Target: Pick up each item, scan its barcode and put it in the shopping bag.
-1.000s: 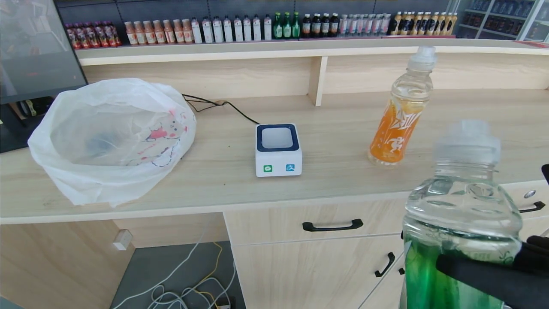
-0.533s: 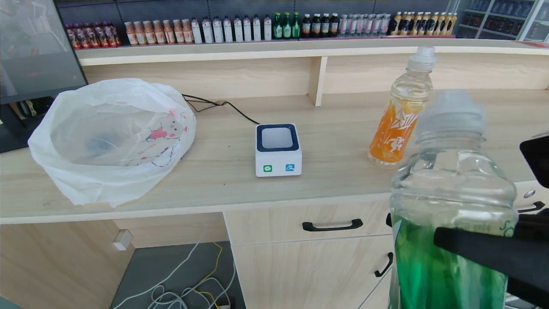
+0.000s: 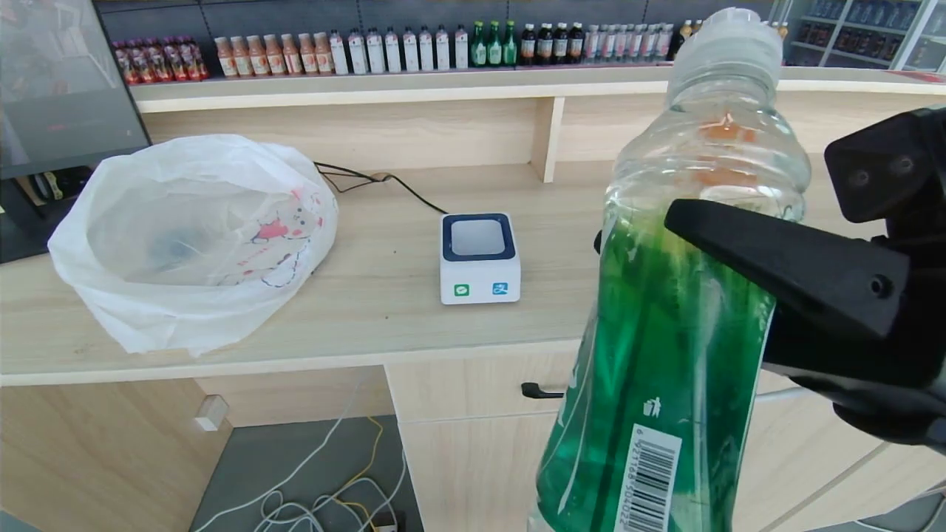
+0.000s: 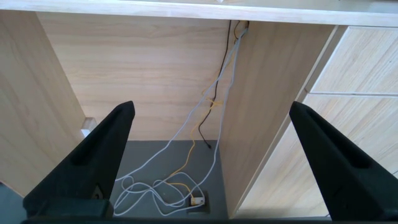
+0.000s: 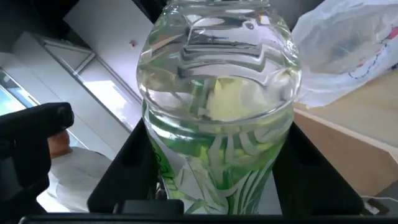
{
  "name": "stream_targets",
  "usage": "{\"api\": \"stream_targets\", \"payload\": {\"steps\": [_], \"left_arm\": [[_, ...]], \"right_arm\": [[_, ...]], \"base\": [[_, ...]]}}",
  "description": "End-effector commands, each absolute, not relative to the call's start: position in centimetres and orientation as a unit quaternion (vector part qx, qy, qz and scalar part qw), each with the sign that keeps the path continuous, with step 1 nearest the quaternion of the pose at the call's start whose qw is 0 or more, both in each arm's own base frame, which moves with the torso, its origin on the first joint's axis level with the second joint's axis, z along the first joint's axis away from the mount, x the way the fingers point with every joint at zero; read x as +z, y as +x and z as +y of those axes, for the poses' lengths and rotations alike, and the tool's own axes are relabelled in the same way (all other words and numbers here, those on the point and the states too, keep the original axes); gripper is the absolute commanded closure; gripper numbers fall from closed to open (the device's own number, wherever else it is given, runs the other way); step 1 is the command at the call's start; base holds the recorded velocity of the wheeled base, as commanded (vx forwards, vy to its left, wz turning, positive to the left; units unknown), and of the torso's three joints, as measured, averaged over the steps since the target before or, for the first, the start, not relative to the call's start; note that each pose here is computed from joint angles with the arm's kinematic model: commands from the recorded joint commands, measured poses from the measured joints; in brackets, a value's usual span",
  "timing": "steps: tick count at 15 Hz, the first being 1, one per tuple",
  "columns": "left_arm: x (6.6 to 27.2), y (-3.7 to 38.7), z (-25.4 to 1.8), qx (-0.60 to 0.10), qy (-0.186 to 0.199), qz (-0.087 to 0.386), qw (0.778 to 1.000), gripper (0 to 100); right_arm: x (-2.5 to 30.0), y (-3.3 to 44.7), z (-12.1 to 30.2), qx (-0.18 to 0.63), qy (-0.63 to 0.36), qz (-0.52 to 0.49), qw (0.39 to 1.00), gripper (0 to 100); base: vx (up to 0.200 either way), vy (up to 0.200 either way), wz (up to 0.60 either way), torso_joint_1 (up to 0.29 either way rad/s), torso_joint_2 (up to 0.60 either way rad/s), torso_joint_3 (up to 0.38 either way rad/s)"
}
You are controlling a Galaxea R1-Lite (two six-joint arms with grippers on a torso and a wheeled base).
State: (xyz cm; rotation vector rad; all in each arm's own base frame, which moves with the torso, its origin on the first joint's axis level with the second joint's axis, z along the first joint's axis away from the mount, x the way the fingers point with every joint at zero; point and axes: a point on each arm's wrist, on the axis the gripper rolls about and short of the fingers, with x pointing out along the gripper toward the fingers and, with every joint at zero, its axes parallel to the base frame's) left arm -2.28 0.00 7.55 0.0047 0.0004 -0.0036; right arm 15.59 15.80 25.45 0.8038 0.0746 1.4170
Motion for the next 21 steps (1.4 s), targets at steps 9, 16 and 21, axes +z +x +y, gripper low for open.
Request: {"api": "stream_targets", "payload": {"steps": [9, 16, 21], "left_arm": [[7.5, -2.3, 0.0, -0.002, 0.002, 0.000, 1.000, 0], [7.5, -2.3, 0.0, -0.002, 0.002, 0.000, 1.000, 0], [7.5, -2.3, 0.0, -0.002, 0.002, 0.000, 1.000, 0]], "right_arm": [[24.7, 19.0, 18.7, 0.630, 0.408, 0.038, 0.659, 100], [25.0, 19.1, 18.8, 0.632, 0.409, 0.031, 0.657, 100], [25.1, 19.1, 18.8, 0.633, 0.409, 0.030, 0.657, 100]], "base": [[0.000, 0.000, 0.00, 0.000, 0.00, 0.000], [0.000, 0.000, 0.00, 0.000, 0.00, 0.000], [0.000, 0.000, 0.00, 0.000, 0.00, 0.000]]}}
